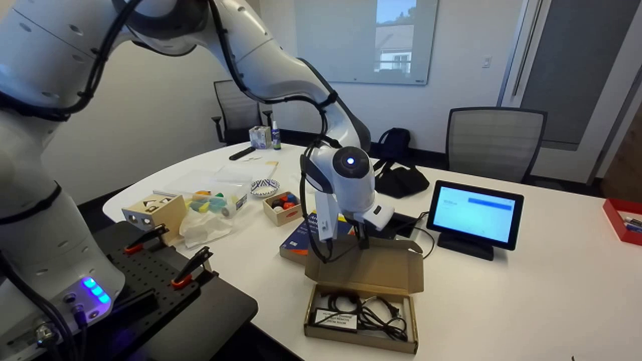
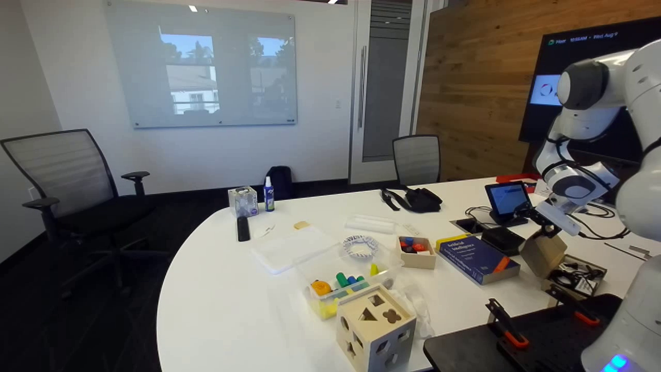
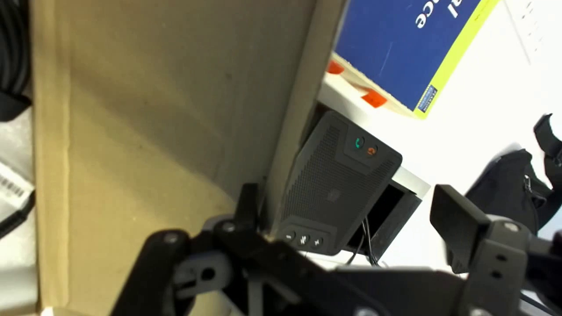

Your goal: Fully open the small box

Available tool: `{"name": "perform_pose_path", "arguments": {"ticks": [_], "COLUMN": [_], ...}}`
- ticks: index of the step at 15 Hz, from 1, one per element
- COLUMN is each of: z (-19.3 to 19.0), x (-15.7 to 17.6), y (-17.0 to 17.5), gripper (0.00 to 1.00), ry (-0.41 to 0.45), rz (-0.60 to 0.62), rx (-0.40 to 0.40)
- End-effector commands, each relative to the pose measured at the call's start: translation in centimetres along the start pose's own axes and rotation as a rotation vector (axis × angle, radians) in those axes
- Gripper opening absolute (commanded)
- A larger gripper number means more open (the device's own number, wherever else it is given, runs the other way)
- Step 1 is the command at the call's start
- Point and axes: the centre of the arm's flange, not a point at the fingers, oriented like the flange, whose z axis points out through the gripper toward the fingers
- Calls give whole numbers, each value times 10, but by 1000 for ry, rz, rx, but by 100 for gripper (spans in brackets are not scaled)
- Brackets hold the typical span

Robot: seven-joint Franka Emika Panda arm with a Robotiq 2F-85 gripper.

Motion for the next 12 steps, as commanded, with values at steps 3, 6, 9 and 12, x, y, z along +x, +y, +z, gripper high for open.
{"name": "perform_pose_path", "arguments": {"ticks": [3, 6, 9, 12], "z": [-78, -99, -120, -136], "x": [-19, -23, -29, -33], "y": [-36, -49, -59, -64], "gripper": [100, 100, 100, 100], "ry": [55, 69, 47, 34], "rz": [-68, -106, -134, -151], "rx": [-74, -68, -76, -87]}}
